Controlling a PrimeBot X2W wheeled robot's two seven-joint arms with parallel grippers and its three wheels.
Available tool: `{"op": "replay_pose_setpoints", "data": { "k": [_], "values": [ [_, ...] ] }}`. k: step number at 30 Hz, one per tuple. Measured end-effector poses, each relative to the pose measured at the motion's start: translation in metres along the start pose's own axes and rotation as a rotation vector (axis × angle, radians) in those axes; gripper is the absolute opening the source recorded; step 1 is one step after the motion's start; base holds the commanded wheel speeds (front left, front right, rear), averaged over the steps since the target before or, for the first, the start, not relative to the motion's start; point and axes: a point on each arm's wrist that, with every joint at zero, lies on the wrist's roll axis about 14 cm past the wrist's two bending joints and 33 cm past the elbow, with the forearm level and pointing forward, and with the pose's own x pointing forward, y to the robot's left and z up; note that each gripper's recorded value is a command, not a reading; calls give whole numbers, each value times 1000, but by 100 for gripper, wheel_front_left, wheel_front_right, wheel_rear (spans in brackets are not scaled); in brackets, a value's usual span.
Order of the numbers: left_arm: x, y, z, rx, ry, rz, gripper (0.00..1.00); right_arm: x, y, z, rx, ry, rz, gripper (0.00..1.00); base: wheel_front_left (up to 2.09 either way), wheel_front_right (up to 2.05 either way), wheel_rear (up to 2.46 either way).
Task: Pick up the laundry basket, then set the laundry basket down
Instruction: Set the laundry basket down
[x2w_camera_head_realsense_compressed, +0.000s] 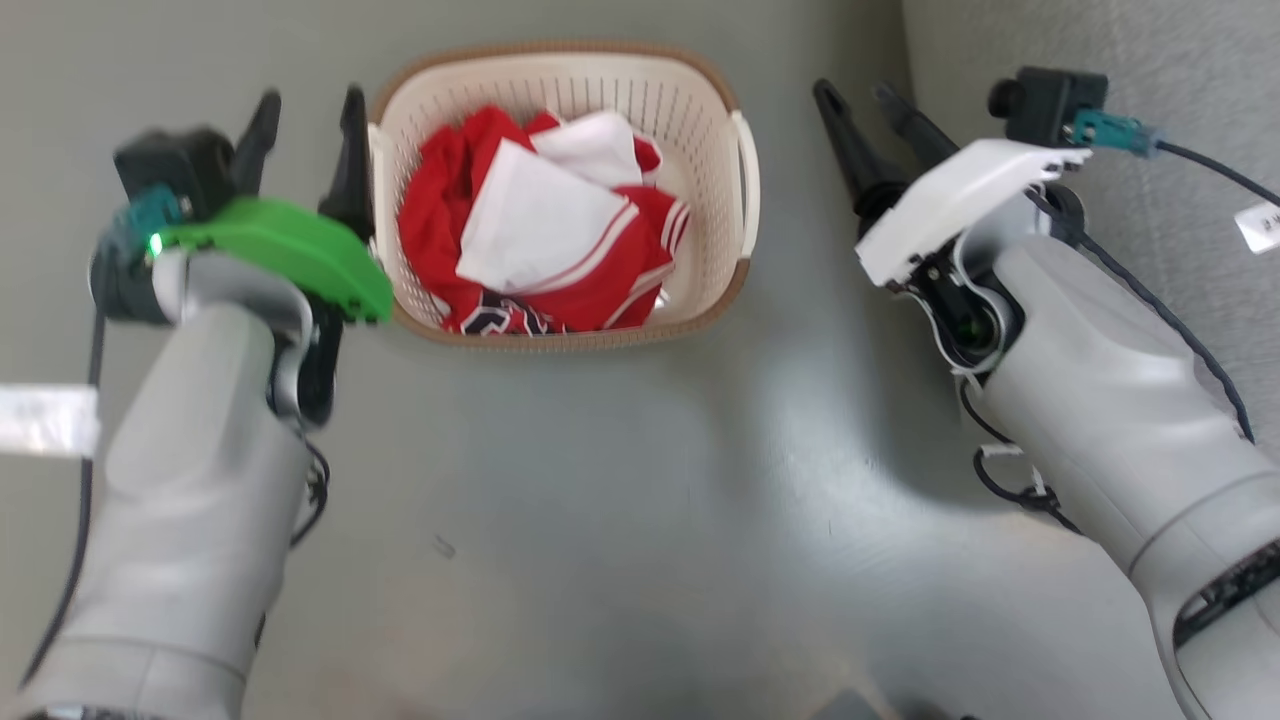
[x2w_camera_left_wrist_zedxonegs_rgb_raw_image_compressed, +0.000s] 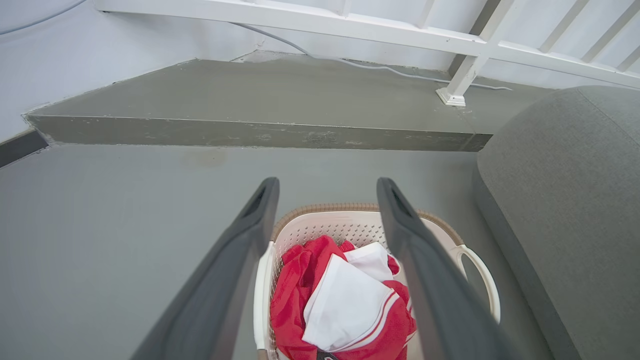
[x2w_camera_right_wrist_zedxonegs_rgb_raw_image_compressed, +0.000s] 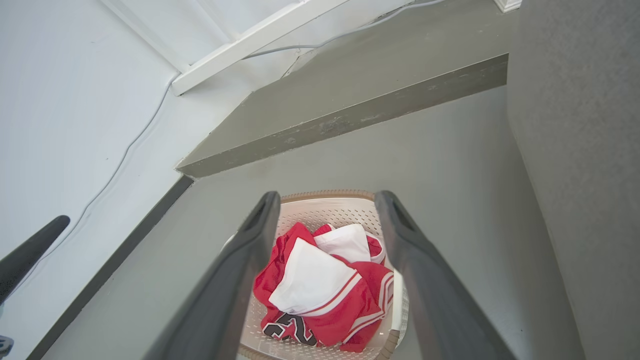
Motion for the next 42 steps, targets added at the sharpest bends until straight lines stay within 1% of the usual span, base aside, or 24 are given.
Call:
{"op": "replay_pose_setpoints", "data": {
  "k": [6,11,15,19,21,23,26,33,38,42],
  "values": [
    [-27,-10,14,-1,-42,-7,100,-23,7,20,3,-64,2,100,0,0,0],
    [-44,-24,37,14,-108,-29,100,-45,16,26,-25,-95,12,100,0,0,0],
    [-60,-33,48,-6,-144,-39,100,-62,19,33,-59,-121,16,100,0,0,0],
    [-77,-37,56,-10,-172,-33,100,-78,26,44,-84,-165,25,100,0,0,0],
    [-89,-45,65,-4,-201,-53,100,-90,32,52,-103,-200,32,100,0,0,0],
    [-98,-50,70,-1,-220,-58,100,-99,33,57,-97,-226,28,100,0,0,0],
    [-112,-52,74,6,-242,-54,100,-114,34,63,-118,-258,25,100,0,0,0],
    [-139,-61,86,41,-294,-65,100,-143,44,94,-198,-379,12,100,0,0,0],
    [-152,-64,88,57,-313,-66,100,-158,46,95,-225,-412,-7,100,0,0,0],
    [-164,-56,93,51,-341,-35,100,-171,49,97,-226,-450,-20,100,0,0,0]
  ]
}}
